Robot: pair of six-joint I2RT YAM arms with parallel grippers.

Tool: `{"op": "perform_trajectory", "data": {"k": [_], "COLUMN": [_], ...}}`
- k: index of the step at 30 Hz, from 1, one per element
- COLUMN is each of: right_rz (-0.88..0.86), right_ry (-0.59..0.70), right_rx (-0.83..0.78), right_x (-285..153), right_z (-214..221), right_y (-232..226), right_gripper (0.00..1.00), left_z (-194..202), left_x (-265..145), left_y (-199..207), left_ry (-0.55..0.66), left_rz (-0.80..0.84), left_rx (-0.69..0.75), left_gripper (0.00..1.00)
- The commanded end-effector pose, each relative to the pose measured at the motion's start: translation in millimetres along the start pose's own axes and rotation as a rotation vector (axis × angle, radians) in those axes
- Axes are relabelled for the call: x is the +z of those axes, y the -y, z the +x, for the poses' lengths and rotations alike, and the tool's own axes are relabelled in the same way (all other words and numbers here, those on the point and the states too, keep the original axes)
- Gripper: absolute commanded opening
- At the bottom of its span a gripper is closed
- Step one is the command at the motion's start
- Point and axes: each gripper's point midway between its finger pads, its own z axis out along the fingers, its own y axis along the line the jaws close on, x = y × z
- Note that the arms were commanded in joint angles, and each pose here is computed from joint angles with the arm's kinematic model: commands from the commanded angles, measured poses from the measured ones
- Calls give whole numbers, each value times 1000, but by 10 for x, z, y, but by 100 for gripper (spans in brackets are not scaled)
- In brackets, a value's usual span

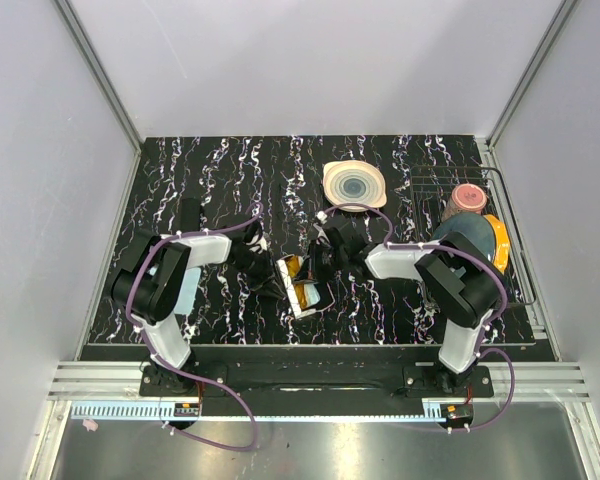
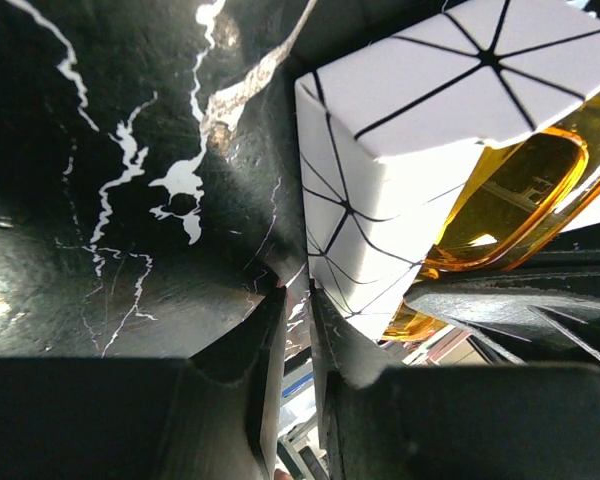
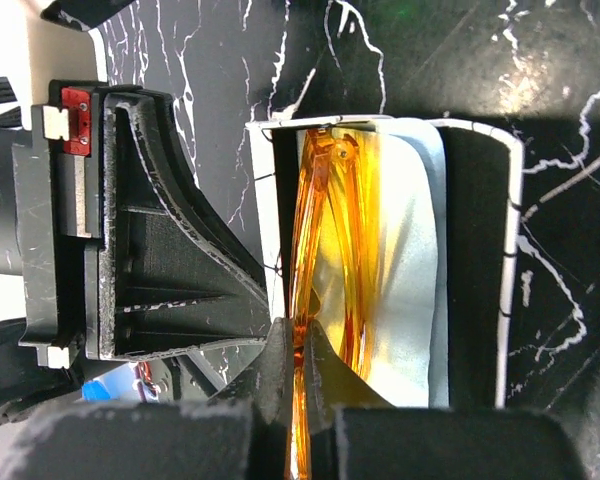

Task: Organize the sunglasses
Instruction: Adjust the sunglasses in the sunglasses case.

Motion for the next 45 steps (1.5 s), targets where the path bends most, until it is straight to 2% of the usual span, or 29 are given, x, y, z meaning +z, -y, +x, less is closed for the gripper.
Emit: {"op": "perform_trajectory", "data": {"k": [1, 8, 10, 12, 15, 21, 25, 28, 32, 39, 45], "right_rz": [-87, -142, -120, -77, -12, 35, 47, 58, 76, 96, 61], "right_ry": [-58, -128, -131, -108, -76, -40, -22, -4, 19, 30, -27], "right_rx": [-97, -169, -174, -175, -170, -165, -164, -166, -171, -196, -197], "right_x": [38, 53, 50, 44, 3, -78, -121, -161, -212, -209, -98], "right_z": [65, 126, 100, 52, -30, -98, -129, -167, -209, -254, -164], "right_y": [-154, -227, -203, -157, -106, -100, -116, -131, -139, -114, -92], "right_gripper": [0, 1, 6, 19, 29, 37, 46, 49, 48, 29, 21], "left_z": [-120, -210, -232, -259, -255, -273, -286, -281, -271, -278, -275], "left_x": [142, 121, 112, 93, 91, 81, 60, 61, 60, 57, 64], "left_y": [-240, -237, -241, -255, -265, -262, -248, -258, -266, -266, -272], "left_ry": [55, 81, 88, 97, 97, 103, 108, 107, 105, 109, 104], "left_rz": [-118, -148, -158, -175, -183, -190, -193, -196, -198, -199, -200], "left_rx": [23, 29, 33, 36, 37, 37, 42, 43, 42, 45, 46], "left_gripper": [20, 20, 20, 19, 20, 19, 19, 19, 19, 19, 19]}}
